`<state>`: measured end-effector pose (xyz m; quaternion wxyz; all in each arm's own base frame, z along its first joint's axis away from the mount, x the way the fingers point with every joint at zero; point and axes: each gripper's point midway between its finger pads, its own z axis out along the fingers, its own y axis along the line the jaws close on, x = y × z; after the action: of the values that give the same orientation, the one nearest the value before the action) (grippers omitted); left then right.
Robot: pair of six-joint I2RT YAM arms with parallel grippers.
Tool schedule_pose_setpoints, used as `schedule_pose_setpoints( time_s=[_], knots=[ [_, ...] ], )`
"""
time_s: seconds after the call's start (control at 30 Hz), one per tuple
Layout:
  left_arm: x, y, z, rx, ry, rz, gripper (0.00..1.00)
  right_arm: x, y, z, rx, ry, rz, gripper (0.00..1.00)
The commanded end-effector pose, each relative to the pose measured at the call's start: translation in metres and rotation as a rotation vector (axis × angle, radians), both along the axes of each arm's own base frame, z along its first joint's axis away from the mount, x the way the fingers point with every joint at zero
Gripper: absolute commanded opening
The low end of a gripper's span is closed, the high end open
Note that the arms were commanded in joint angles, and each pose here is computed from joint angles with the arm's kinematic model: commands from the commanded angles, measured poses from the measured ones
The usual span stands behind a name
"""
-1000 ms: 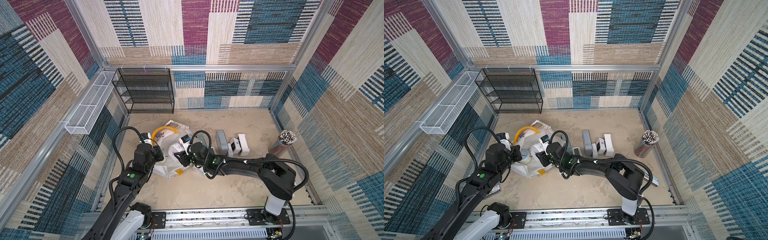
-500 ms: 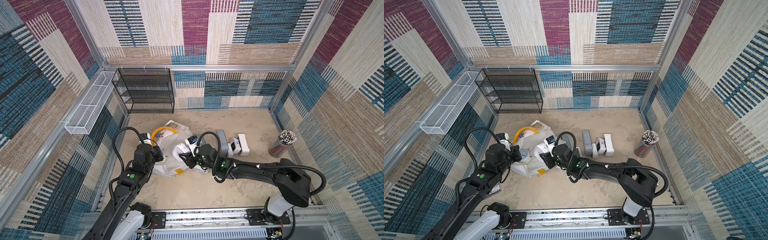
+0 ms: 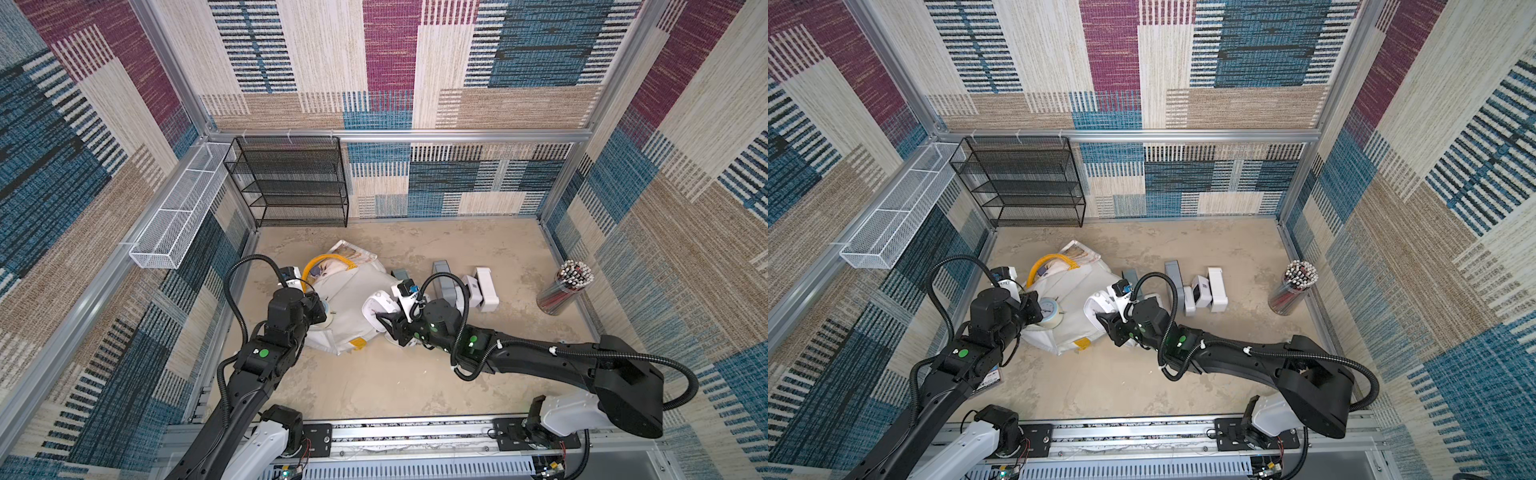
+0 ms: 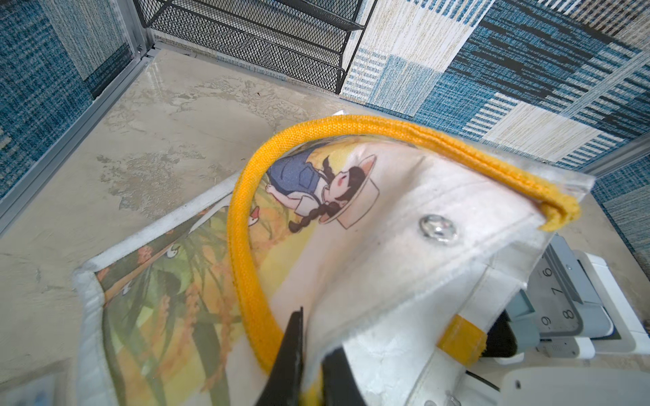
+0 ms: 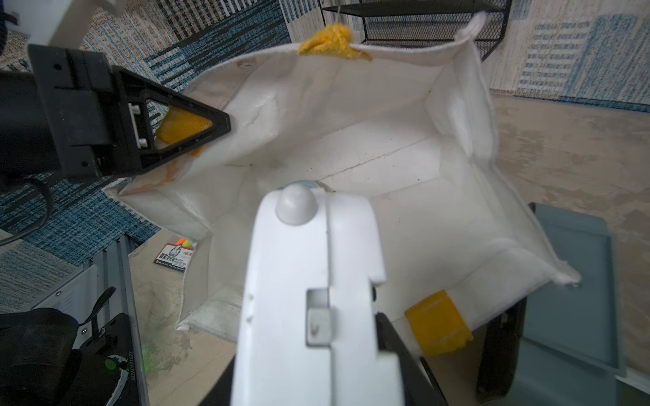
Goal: Take the alarm clock out of the canvas bag
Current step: Place the alarm at the center of the board.
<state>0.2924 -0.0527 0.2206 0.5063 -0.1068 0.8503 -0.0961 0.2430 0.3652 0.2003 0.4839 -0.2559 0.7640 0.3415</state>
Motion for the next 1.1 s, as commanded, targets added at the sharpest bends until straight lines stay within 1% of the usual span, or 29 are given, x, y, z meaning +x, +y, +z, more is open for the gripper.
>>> schedule_pose_setpoints(
  time_s=[0.0,0.47,0.9,1.07],
  knots=[
    [-0.004,0.006,-0.007,0.010,0.028,0.032,0.00,0.003,-0.010,0.016,0.040,-0.051,-0.040,0.24],
    [-0.003,0.006,-0.006,0.014,0.024,0.029,0.00,-0.002,-0.062,-0.002,0.004,-0.041,-0.152,0.27],
    [-0.004,0.008,-0.002,0.018,0.013,0.035,0.00,-0.007,-0.102,-0.036,-0.014,0.064,-0.259,0.30],
    [-0.004,0.007,-0.004,0.015,0.016,0.033,0.00,-0.006,-0.121,-0.045,0.002,0.113,-0.309,0.30]
  ],
)
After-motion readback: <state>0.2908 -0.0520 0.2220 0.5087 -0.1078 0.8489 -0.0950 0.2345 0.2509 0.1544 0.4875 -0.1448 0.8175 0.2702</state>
